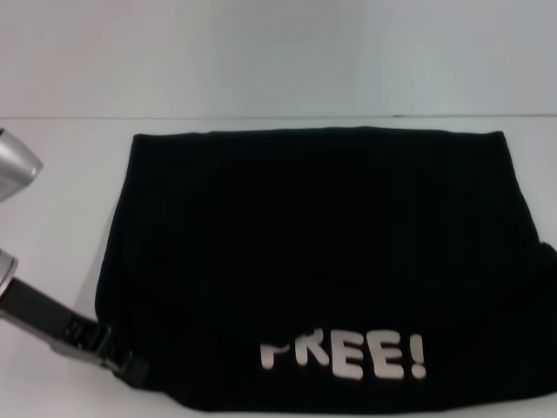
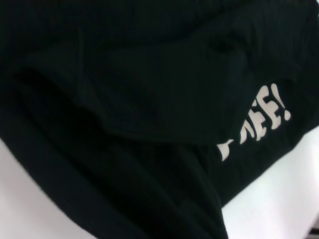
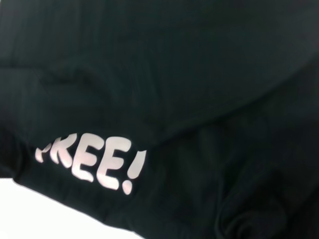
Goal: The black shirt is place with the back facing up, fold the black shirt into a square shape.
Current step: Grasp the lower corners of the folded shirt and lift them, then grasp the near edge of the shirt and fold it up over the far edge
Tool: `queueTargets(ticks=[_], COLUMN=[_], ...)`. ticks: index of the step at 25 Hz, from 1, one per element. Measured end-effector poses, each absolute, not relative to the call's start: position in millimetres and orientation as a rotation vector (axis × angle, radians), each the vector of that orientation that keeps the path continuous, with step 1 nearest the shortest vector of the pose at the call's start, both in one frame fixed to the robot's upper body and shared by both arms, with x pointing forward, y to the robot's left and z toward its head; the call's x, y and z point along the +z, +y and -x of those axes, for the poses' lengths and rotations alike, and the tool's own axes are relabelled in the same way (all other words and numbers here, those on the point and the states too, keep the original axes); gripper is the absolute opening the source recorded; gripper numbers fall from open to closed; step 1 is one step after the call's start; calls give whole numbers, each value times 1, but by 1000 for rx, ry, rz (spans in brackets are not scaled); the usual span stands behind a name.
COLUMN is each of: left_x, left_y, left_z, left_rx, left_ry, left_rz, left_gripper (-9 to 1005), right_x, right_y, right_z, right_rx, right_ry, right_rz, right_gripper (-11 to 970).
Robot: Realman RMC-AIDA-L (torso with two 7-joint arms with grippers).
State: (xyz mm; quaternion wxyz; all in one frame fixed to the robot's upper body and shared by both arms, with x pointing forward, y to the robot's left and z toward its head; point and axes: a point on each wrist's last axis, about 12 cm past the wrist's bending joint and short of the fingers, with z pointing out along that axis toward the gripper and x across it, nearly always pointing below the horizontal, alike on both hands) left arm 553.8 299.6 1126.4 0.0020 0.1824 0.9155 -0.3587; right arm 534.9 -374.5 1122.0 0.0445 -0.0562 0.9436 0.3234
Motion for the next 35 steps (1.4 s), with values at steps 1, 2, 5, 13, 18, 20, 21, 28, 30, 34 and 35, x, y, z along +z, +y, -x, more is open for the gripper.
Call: queueTargets(ticks=[1,2,5,13,18,20,21,28,30,34,35], left_x=[1126,1125,1124,1126,1136,1140,1142,1160,1164,1174,1176], left_y=[299,299,300,309,316,319,321,330,333,340,342], left_z=[-552,-549,-541,-537,-544,-548,-550,-565,-567,-575,-576], left_rx=[-1137,-1154,-1191,-1144,-1090,-1083,-1082,-1068,-1068,-1065,-1061], left_ry=[2876,2880,2889,2917,2878,2848,2836,2745,2722,2658,2648], left_rz=[-578,-587,-602,-597,-569,-545,-533,-474,-456,-395,-381], left_gripper=[1,1,1,1,1,1,1,0,0,-1,-1], right_x=[1122,1122,1123,1124,1131,1136,1139,1156,1159,1167,1169], right_y=[-376,-377,-381,-388,-394,-398,-399,-403,-404,-412,-414], right_z=[-532,-529,-525,-521,-525,-528,-530,-549,-553,-558,-559], right_rx=[1003,1018,1036,1029,1024,1030,1033,1004,991,980,983], right_ry=[2886,2885,2880,2880,2825,2780,2753,2609,2586,2515,2489], right_rz=[179,186,196,224,234,228,222,202,190,129,113], right_gripper=[100,100,100,101,107,109,110,118,120,125,126])
